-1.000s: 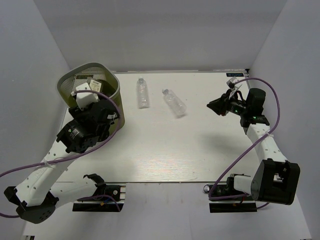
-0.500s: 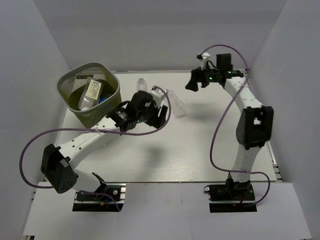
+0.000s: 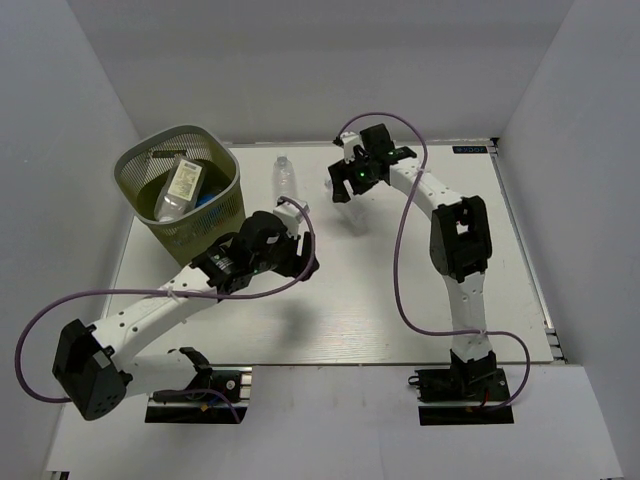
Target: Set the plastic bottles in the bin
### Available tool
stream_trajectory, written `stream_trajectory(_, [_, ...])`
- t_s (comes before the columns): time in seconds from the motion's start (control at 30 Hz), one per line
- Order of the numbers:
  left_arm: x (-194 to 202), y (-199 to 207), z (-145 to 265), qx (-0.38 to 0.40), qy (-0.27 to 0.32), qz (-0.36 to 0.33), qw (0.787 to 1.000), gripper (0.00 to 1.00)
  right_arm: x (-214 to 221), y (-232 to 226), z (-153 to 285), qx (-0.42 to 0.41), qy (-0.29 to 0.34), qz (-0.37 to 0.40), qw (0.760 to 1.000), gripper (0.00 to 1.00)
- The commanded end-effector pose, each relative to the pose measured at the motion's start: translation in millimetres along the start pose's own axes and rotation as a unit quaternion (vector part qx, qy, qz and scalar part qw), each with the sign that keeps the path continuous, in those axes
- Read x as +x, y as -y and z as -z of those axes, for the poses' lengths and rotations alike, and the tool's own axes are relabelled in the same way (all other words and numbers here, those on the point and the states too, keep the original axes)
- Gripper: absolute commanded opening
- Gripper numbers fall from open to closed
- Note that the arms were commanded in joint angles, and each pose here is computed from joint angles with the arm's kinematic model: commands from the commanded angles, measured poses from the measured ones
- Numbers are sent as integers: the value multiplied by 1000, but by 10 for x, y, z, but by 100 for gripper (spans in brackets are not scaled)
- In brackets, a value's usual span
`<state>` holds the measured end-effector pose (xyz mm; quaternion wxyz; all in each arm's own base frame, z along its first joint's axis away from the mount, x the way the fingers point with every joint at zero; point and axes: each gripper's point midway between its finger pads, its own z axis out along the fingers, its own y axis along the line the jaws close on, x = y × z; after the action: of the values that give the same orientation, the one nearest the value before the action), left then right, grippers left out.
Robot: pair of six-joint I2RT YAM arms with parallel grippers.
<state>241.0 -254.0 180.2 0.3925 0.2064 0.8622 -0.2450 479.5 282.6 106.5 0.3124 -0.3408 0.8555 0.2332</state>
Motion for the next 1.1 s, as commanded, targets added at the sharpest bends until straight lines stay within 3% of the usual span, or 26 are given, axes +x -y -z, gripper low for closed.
stream_trajectory(0.0, [-46,-102,25,-34,25,22,999,80,32,263,-69,81,-13,-9,997,82])
stream_trajectory(0.23, [-327,-253,-61,-103,72,41,991,85,380,390,-268,119,-62,2,991,82])
stream_trajectory(0.37, [-423,-324,-225,-134,80,62,986,88,510,303,-306,84,-77,4,994,66])
stream_trajectory(0.47, [-402,-199,-341,-101,67,62,991,88,470,108,-218,29,-67,14,997,43])
stream_trajectory(0.5, [-370,-89,-381,-69,55,53,995,87,428,15,-166,7,-59,23,998,29])
stream_trajectory(0.53, [-251,-66,-404,-54,37,34,997,87,311,-56,-70,-8,-44,44,998,22])
stream_trajectory(0.6, [-128,137,-355,9,24,8,1000,83,40,-234,123,-49,-5,69,996,12])
stream_trajectory(0.63, [159,146,-360,24,-1,-1,1000,80,-80,-260,199,-53,13,81,995,10])
stream_trajectory(0.7, [214,252,-197,69,23,-3,997,79,-624,-432,541,-64,100,119,986,9])
stream_trajectory(0.77, [605,255,-140,89,3,-4,996,79,-1000,-706,910,-93,165,144,971,9])
stream_trajectory(0.83, [788,211,-42,95,5,4,995,79,-1461,-904,1211,-105,253,176,945,8])
stream_trajectory(0.93, [947,230,26,101,-7,10,995,79,-2072,-1344,1730,-139,383,222,886,8])
stream_trajectory(1.07, [1065,224,34,101,-20,13,995,79,-2523,-1833,2244,-195,478,240,822,8])
